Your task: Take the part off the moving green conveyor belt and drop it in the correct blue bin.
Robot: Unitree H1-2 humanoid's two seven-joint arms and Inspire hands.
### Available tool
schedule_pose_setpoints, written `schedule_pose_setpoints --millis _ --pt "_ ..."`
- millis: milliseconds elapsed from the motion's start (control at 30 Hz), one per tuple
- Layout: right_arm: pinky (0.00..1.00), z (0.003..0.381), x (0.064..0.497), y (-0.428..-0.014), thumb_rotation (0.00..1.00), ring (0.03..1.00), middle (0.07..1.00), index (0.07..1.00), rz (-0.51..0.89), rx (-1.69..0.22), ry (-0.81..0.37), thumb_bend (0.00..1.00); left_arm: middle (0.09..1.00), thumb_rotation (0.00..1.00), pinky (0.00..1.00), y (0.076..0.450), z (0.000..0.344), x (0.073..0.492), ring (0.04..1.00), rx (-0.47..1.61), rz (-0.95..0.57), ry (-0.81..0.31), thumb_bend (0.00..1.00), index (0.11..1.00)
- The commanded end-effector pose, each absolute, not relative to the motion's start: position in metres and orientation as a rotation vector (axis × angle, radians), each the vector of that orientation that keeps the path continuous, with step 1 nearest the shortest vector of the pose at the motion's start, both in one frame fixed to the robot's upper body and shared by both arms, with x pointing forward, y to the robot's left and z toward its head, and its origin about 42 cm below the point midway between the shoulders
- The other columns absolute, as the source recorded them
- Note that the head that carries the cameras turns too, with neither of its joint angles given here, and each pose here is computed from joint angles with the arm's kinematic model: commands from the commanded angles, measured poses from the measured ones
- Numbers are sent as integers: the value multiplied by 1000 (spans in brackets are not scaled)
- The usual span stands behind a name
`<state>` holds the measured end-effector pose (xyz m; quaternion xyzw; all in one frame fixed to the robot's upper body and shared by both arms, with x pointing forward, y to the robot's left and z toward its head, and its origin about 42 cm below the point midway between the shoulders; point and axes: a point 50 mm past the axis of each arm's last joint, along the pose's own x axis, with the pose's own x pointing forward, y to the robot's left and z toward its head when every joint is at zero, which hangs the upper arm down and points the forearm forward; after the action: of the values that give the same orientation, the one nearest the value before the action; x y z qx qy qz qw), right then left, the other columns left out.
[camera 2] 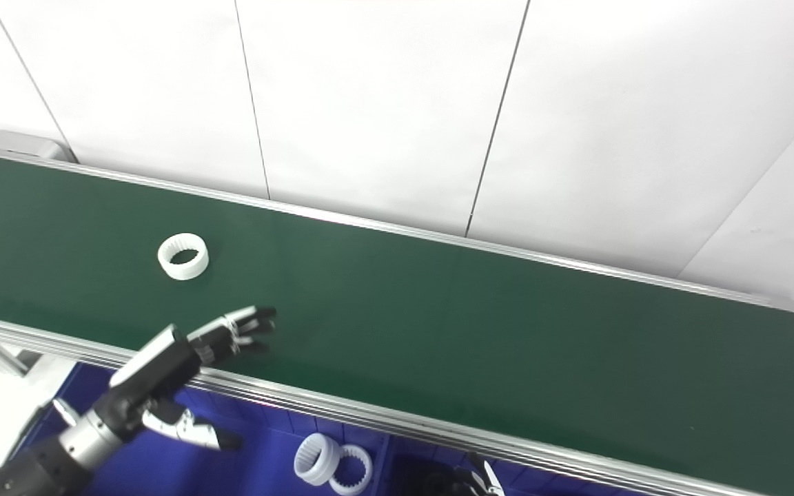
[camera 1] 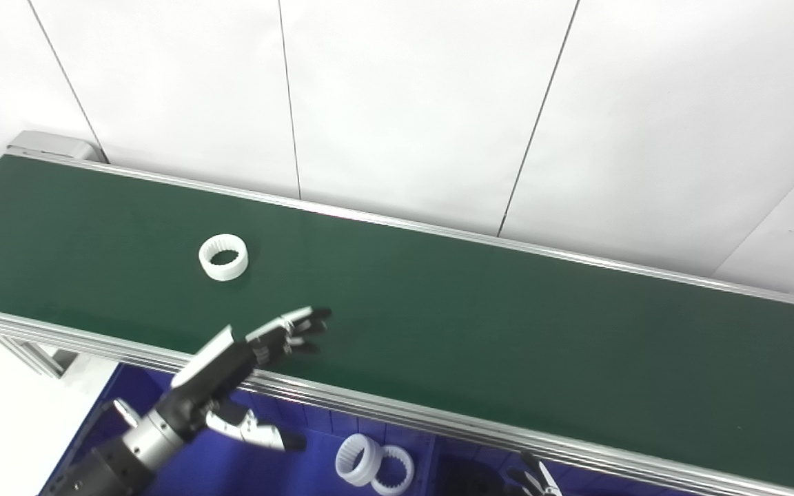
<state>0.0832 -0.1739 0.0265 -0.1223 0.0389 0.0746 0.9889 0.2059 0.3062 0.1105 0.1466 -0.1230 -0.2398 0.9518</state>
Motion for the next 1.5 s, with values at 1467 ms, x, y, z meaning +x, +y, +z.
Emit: schedule_pose_setpoints --millis 1467 --pt "557 27 100 -178 407 719 782 852 146 -246 -41 830 980 399 959 289 135 405 960 1220 -292 -187 753 908"
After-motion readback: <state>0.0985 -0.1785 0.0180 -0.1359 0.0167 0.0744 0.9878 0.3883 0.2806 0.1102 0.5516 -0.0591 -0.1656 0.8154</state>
